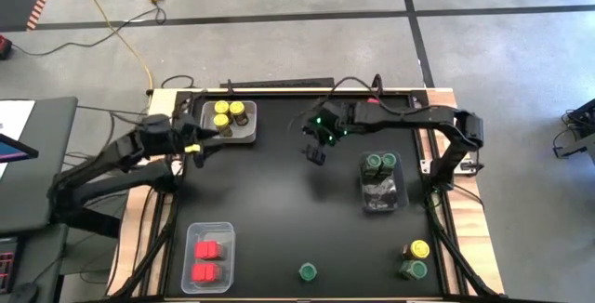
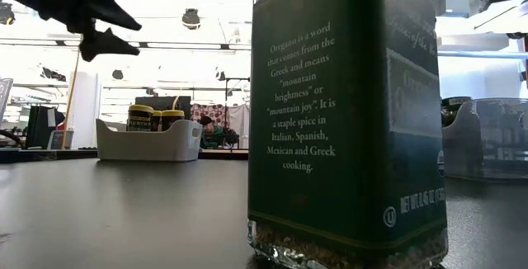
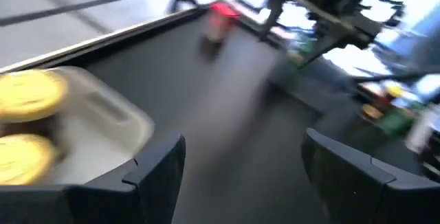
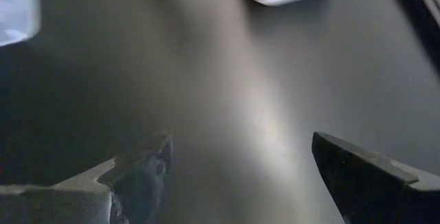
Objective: Sort spices by type
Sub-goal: Put the left green seasoning bottle into the black bin
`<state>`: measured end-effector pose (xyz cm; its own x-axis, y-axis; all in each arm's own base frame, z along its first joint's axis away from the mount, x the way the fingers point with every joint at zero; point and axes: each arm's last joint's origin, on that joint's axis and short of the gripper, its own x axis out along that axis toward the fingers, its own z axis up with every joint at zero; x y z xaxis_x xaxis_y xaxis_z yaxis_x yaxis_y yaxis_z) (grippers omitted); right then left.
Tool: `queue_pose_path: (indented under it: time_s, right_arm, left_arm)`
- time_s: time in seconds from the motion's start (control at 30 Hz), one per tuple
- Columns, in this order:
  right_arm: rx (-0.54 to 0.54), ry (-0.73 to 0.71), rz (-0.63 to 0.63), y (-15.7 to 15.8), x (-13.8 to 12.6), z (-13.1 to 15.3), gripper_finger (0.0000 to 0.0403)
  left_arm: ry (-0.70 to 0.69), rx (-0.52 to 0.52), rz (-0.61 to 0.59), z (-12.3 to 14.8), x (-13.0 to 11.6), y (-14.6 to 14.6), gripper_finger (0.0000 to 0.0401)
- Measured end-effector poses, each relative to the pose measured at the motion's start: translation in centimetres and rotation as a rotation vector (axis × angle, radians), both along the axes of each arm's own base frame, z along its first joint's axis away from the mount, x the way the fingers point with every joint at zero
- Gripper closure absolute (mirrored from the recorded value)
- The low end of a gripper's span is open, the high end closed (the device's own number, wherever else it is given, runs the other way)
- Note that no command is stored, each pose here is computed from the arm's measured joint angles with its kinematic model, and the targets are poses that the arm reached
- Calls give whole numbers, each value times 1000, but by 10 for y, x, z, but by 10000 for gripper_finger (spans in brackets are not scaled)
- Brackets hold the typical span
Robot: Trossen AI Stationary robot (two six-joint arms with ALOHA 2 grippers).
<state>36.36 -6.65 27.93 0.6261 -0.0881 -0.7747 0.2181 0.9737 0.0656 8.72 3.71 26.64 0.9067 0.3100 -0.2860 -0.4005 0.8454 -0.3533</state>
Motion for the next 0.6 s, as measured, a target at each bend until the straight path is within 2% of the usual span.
queue_pose_path:
  time_s: [0.17,0.37,0.6]
  right_arm:
    - [-15,-91,122,43,12,6,30]
    - [-99,-192,358,103,17,13,30]
    - [-104,-172,413,169,7,37,30]
  left_arm:
    - [30,36,-138,-14,10,-9,124]
    - [86,147,-262,-19,12,-18,124]
    - [107,172,-304,-21,12,-21,124]
